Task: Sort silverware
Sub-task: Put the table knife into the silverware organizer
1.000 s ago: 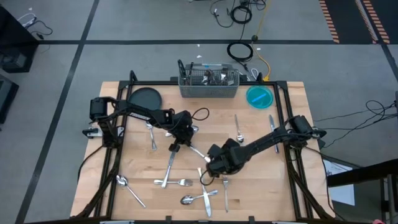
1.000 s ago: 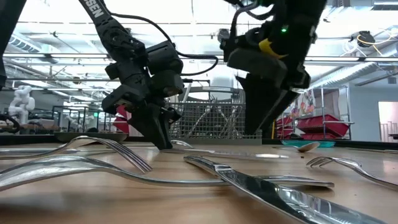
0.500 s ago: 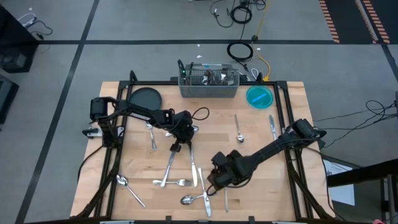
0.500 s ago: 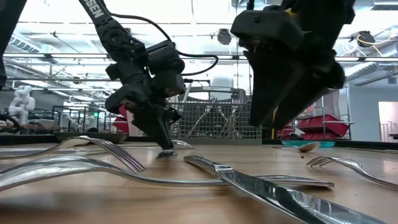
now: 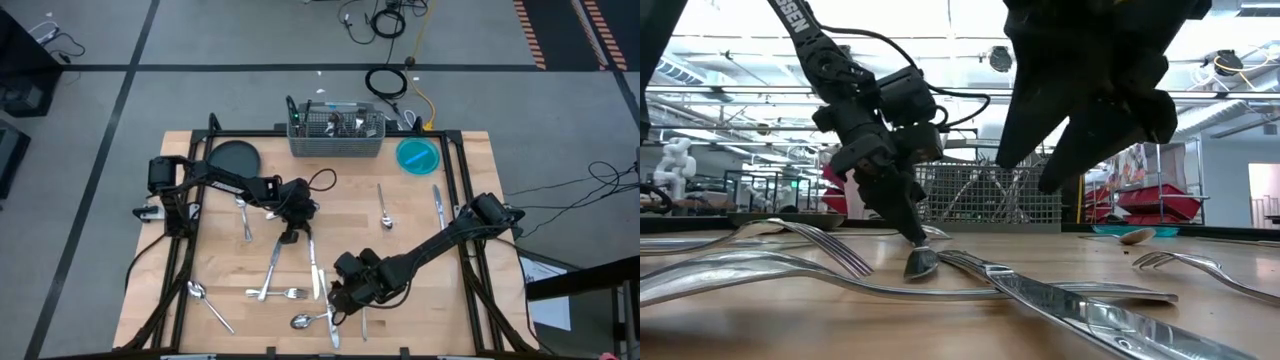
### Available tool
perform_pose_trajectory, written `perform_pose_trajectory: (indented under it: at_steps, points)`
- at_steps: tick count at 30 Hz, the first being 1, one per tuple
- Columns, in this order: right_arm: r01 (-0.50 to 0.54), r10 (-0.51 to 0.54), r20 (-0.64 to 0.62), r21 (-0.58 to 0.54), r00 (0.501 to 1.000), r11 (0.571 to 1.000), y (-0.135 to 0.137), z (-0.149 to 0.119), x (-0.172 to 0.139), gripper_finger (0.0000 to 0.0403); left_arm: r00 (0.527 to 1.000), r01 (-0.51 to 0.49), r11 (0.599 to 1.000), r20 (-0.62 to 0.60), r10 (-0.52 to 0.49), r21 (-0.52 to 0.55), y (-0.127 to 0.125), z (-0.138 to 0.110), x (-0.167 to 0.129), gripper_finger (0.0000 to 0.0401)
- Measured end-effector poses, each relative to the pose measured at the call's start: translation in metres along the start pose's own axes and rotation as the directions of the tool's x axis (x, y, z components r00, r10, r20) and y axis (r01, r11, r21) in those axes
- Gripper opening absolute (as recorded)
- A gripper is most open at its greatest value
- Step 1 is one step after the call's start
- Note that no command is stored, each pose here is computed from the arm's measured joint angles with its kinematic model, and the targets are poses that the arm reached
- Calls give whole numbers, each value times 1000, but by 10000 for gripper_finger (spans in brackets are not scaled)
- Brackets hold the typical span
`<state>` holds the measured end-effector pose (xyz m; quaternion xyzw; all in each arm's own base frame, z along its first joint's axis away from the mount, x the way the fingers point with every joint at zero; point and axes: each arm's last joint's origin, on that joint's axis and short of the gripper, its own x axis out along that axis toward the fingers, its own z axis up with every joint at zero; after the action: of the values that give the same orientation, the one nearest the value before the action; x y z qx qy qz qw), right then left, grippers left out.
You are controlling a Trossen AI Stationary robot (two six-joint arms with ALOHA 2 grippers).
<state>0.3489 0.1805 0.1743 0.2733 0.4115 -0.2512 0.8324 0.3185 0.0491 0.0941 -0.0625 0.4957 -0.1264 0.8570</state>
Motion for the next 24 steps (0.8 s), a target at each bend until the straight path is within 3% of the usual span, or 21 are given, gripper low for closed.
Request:
perform_pose_trajectory:
  at_steps: [9,18,24]
  points:
    - [-11,11,-26,-19,1000,1000,-3,10,5,249,999,-24,1000,31,24,-13,-1,4,-4,1]
    - [-1,1,-8,-23,1000,1000,-3,10,5,249,978,-192,981,87,189,27,3,16,-29,0]
    - [3,-4,-11,-33,1000,999,-4,9,5,249,969,-229,972,86,233,-57,16,14,-30,0]
